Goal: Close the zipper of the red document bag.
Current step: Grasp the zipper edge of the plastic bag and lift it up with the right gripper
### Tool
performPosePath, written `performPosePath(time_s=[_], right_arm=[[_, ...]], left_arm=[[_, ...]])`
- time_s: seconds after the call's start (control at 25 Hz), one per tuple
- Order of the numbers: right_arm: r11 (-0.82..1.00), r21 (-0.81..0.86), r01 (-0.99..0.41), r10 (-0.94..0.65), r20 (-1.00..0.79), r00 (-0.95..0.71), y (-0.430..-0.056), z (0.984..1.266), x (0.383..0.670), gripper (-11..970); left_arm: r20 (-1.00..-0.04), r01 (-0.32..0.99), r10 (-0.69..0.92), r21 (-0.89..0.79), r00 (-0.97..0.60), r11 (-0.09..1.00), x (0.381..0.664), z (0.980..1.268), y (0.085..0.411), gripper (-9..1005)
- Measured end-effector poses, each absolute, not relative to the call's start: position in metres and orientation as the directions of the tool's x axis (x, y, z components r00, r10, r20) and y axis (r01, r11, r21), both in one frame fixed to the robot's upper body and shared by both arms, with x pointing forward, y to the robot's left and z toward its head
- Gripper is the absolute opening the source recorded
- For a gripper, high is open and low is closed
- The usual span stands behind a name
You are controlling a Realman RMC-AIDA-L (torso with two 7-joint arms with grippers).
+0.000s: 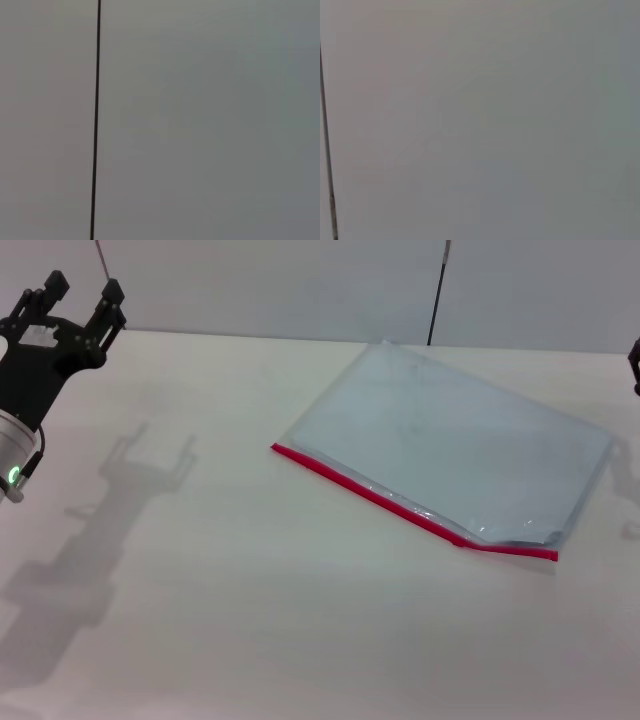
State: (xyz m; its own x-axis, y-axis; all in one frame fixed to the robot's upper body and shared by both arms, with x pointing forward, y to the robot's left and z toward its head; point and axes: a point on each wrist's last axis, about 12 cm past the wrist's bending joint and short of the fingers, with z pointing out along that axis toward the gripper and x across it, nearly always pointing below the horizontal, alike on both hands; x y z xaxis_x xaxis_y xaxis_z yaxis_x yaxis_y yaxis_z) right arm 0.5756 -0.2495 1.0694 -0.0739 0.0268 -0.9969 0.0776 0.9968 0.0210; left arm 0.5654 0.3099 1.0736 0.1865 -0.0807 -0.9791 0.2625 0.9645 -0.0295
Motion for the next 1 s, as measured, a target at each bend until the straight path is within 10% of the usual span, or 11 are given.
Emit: performPosePath(time_s=[1.0], right_arm=[[0.979, 0.016, -0.202, -0.034, -0.970, -0.240, -0.223, 1.079, 0.584, 654]], left_arm=[[-0.984, 0.255, -0.089, -0.048, 0.152, 0.966, 0.567, 1.072, 0.317, 692]])
